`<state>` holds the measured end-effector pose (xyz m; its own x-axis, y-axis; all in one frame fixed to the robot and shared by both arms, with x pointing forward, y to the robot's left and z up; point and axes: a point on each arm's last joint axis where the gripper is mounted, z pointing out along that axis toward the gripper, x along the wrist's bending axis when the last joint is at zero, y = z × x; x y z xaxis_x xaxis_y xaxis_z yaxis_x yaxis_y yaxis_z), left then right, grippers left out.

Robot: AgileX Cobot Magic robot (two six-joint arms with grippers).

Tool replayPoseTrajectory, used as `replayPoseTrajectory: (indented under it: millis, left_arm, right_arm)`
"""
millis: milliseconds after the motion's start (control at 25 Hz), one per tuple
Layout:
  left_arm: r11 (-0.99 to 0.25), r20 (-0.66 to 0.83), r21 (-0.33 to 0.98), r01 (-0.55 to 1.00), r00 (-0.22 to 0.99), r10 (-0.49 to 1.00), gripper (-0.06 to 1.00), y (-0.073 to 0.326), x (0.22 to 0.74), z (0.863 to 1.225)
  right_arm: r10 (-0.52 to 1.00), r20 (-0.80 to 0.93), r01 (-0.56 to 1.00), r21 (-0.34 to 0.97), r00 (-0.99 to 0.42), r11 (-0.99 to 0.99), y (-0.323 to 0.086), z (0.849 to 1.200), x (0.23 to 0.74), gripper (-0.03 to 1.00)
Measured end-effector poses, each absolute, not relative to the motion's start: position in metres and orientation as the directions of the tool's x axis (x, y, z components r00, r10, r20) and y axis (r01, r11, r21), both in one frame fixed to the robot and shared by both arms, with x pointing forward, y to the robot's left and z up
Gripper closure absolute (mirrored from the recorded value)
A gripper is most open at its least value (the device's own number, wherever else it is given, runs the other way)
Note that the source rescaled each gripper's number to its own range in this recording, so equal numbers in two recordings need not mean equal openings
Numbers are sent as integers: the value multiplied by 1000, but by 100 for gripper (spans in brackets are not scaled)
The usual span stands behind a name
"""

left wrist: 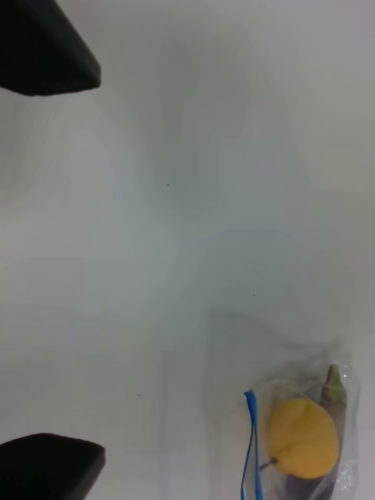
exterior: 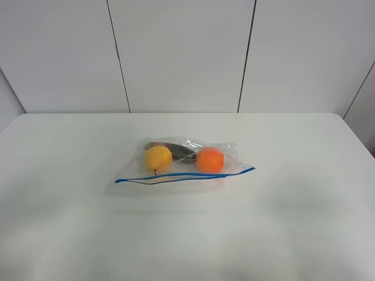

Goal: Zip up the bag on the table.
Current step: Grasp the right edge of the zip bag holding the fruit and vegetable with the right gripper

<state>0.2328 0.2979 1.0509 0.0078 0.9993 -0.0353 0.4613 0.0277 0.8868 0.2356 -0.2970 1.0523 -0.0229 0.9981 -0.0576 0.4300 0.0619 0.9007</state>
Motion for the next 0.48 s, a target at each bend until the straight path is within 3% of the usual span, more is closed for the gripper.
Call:
replayPoseTrajectory:
  millis: [280, 480]
  left_arm:
    - [28, -35, 887, 461, 8, 999, -6, 298, 233, 1051]
    - [28, -35, 887, 461, 8, 999, -6, 298, 233, 1051]
  right_arm:
    - [998, -61, 429, 901, -21, 64, -297, 1057, 236, -2]
    - [998, -52, 494, 867, -27, 59, -298, 1097, 264, -2]
